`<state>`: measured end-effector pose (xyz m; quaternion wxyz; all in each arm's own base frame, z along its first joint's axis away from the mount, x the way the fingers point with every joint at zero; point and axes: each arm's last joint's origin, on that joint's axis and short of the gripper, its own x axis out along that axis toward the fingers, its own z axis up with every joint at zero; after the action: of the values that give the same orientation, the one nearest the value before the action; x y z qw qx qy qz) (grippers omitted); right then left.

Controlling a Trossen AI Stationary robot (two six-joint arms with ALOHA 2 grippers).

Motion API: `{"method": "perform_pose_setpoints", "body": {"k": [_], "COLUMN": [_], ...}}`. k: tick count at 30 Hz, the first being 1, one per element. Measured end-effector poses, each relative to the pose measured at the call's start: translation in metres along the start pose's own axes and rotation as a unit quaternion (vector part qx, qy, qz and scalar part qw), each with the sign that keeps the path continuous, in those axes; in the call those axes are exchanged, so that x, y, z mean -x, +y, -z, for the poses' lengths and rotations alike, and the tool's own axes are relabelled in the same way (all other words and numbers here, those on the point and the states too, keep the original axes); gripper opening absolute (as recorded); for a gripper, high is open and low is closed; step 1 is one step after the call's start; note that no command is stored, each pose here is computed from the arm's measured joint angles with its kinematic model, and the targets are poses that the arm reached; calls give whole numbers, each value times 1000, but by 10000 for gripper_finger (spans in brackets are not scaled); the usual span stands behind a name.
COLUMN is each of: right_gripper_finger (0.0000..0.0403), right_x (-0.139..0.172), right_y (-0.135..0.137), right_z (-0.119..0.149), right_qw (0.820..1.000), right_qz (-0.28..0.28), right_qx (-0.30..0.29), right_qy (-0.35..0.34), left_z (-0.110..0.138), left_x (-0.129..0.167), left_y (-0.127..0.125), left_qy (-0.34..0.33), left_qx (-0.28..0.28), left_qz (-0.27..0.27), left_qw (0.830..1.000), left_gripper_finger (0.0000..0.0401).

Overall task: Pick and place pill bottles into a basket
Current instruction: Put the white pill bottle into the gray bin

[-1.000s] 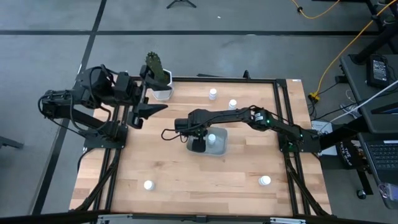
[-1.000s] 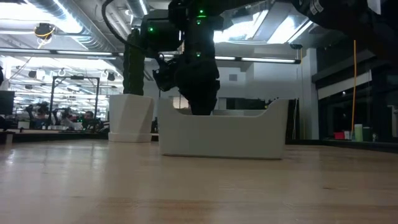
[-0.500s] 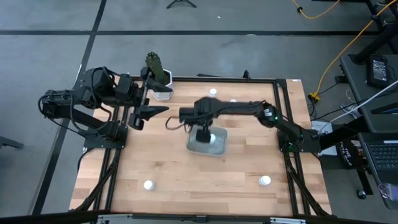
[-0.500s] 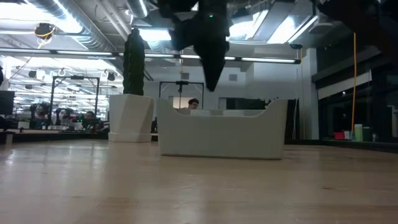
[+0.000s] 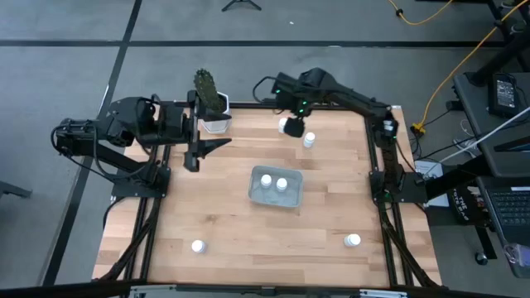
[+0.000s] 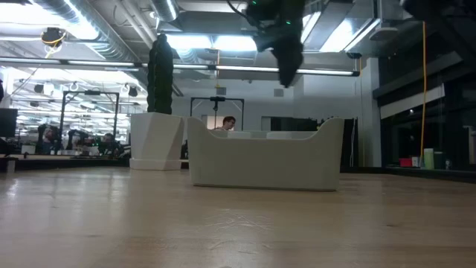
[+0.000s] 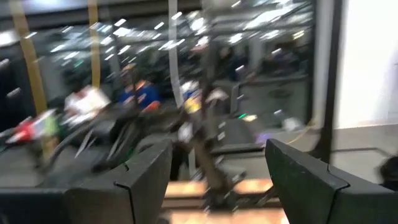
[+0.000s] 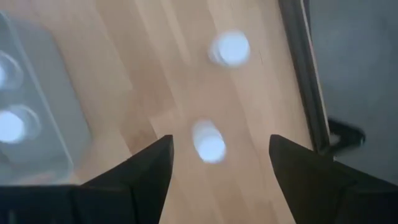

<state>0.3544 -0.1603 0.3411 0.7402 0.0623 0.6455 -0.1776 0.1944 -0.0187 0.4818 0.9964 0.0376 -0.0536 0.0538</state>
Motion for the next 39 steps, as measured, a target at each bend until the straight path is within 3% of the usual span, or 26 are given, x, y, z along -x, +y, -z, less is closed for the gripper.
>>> {"method": "perform_pose_setpoints", "body": {"k": [7,16,21,32,39], "right_gripper_finger": [263,264,264,267,318], "right_x": [-40,-105,-119,-115,-115], "right_y": [-29,-22,-19,-20,-22], "right_z": [40,69,75,70,71], "right_qw": [999,998,997,998,997], "right_qz": [12,7,-7,-13,-18], "right_qx": [-50,-54,-54,-52,-63], "right_qy": [14,44,46,30,28], "left_z": [9,8,5,18,24], "left_x": [1,-4,-9,-31,-39], "left_y": [6,26,39,47,46], "left_qy": [51,38,13,24,33], "left_qx": [-13,-10,-2,38,36], "left_qz": [-99,-172,-205,-190,-189], "left_qw": [994,984,979,981,981], "left_gripper_finger": [253,253,253,253,253]}}
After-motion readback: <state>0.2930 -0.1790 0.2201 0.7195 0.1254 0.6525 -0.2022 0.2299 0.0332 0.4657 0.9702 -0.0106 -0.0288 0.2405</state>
